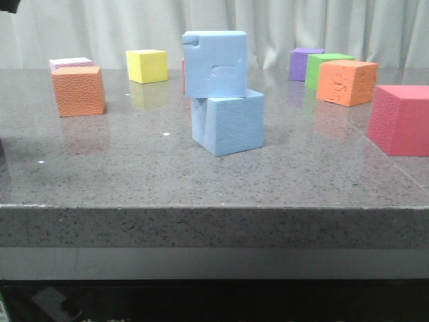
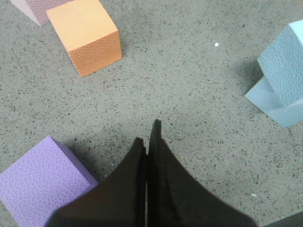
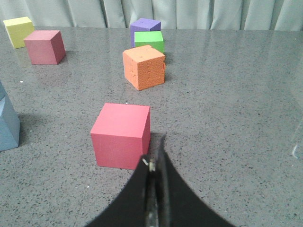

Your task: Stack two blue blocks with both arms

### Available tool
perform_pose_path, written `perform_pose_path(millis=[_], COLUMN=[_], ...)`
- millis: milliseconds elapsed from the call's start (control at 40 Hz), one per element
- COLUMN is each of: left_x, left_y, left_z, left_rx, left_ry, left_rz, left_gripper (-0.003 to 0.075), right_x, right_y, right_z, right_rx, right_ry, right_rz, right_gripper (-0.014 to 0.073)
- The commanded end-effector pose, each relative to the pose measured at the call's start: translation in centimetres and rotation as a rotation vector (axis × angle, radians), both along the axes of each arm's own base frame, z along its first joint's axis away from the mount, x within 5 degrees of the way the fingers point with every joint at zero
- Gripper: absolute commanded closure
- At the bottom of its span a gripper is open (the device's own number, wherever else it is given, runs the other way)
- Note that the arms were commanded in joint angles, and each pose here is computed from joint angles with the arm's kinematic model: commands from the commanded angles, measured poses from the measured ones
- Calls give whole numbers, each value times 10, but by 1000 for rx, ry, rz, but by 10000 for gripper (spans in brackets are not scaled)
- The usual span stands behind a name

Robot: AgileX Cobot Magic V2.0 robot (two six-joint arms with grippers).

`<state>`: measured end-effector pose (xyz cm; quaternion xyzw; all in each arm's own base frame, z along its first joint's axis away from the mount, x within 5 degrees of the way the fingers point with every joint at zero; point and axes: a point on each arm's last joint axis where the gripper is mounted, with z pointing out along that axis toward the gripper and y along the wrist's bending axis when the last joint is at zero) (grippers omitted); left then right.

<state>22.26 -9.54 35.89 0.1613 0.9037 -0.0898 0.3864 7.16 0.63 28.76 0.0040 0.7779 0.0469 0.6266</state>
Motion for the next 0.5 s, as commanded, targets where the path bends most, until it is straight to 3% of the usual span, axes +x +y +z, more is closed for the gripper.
perform_pose_path(millis=[0,475], left_x=[-13,-92], left_y=[7,40], left_z=[16,-16], left_rx=[-80,-248], left_ry=[-201,-580], left_rz=[2,3], left_gripper=[738,738], right_x=[1,1], right_y=[-1,-1], right_z=[15,14], right_rx=[-5,-5], right_ry=[-93,-90], right_rz=[-12,-12], right_gripper=[666,666])
